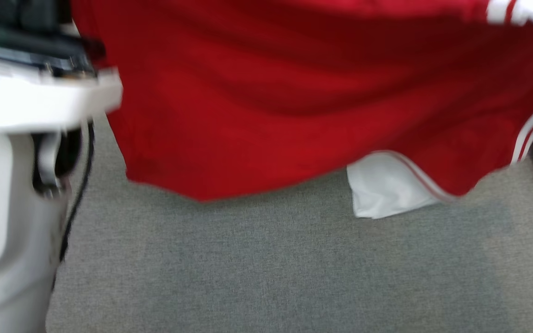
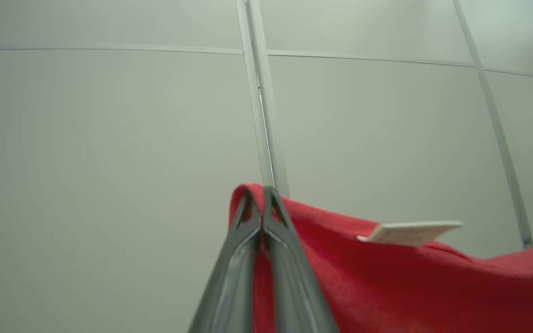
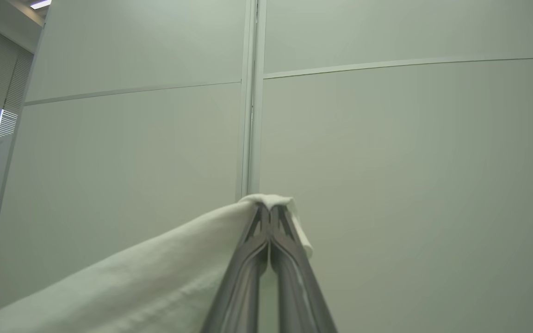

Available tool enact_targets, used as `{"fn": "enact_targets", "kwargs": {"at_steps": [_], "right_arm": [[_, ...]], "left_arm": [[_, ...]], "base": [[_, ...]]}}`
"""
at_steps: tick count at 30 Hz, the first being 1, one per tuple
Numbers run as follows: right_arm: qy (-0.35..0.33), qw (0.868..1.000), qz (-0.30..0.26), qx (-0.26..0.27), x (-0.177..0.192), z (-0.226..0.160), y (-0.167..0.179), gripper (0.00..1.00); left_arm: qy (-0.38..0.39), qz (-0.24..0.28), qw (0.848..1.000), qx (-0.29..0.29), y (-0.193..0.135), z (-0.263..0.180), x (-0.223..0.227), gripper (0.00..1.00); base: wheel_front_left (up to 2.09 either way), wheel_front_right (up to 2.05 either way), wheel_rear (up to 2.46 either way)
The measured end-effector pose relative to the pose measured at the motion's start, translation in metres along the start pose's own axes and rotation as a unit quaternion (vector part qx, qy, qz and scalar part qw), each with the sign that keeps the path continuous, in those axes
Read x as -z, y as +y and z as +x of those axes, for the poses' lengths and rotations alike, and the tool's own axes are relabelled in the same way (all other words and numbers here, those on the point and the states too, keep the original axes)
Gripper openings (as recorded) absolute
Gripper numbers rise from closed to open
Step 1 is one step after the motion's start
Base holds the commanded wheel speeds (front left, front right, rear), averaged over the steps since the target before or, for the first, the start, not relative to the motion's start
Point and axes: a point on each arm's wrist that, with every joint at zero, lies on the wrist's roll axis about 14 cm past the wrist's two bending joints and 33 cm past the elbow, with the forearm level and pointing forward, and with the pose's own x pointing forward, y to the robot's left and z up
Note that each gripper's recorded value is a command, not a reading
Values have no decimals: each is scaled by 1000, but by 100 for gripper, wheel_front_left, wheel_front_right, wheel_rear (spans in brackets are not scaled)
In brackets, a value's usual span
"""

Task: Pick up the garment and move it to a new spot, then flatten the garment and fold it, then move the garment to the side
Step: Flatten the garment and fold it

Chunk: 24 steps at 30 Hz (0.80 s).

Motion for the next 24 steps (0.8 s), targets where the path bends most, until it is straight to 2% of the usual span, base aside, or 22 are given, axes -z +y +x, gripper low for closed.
{"fn": "enact_targets", "kwargs": {"at_steps": [9, 15, 19, 24], "right_arm": [[-32, 999, 28, -30, 23, 97, 4, 0], [-29, 998, 42, -42, 39, 140, 17, 0], [39, 997, 57, -36, 89, 139, 23, 0], [159, 984, 80, -15, 172, 103, 28, 0]], "left_arm": [[-10, 15, 1000, -22, 30, 73, 42, 0], [28, 22, 999, -40, 50, 97, 76, 0], [118, -3, 992, -49, 52, 83, 136, 0], [247, -35, 966, -66, 48, 31, 218, 0]], "base": [[0, 0, 0], [0, 0, 0], [0, 0, 0], [0, 0, 0]]}}
